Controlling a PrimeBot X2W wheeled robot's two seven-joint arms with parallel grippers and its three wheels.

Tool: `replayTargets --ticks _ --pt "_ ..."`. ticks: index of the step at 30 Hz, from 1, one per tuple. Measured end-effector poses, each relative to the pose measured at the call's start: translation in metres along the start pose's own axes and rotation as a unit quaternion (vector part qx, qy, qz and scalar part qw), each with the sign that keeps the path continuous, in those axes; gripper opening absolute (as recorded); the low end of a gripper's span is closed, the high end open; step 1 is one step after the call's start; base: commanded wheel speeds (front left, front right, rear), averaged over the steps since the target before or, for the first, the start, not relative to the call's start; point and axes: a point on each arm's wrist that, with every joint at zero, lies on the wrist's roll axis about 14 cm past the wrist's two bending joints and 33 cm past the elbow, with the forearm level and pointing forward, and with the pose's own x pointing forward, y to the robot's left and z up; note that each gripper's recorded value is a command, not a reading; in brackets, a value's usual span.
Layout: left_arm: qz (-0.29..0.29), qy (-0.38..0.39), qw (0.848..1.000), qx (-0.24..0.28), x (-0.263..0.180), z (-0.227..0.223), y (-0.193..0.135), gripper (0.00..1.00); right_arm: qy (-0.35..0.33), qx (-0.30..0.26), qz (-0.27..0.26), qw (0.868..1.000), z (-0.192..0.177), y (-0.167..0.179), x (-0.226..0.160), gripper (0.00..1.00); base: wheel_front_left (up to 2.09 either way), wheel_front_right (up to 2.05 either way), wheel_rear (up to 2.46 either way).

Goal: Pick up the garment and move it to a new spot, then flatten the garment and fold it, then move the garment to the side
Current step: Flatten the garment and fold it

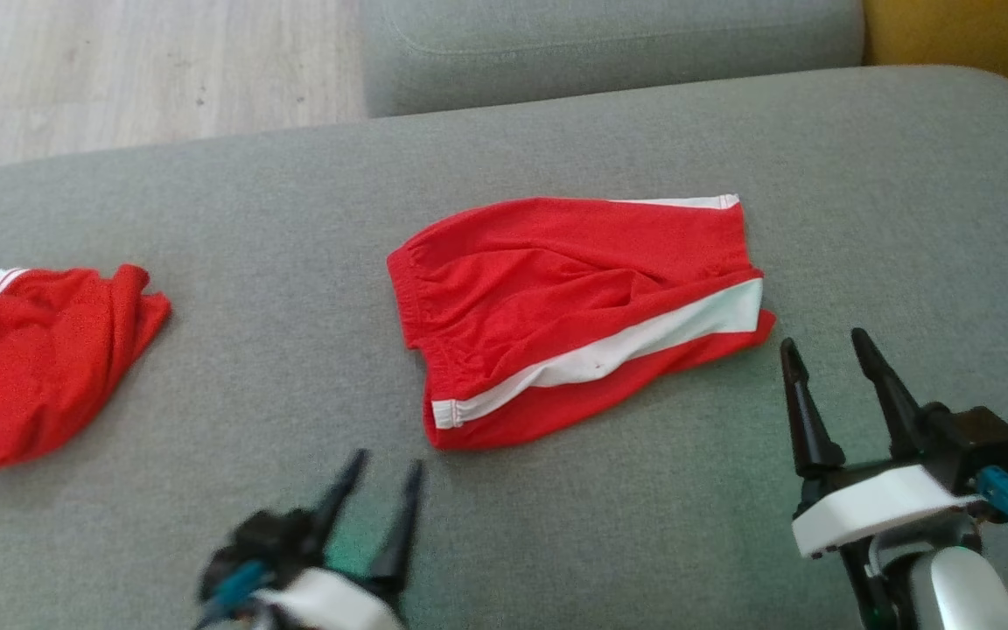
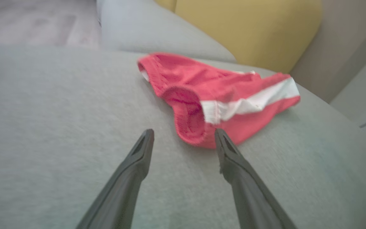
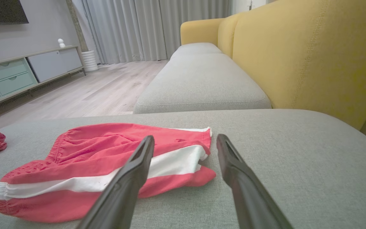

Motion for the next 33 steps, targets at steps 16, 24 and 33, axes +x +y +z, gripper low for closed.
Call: replayTargets --ticks 16,24,33 --pt "-0.067 0.074 0.995 -0.014 0.055 -0.023 -0.035 0.45 0.017 0.013 -0.018 1.0 -0.012 -0.01 -0.002 1.0 0.0 0.0 0.0" --pt "-0.048 0.005 0.999 -0.02 0.062 0.007 -0.018 0.0 0.02 0.02 -0.008 1.0 -0.015 -0.003 0.004 1.0 0.0 0.0 0.0" --pt "0.027 0.038 0.998 -0.033 0.026 -0.024 0.032 0.0 0.041 0.025 -0.001 0.999 -0.025 0.0 0.011 1.0 0.0 0.0 0.0"
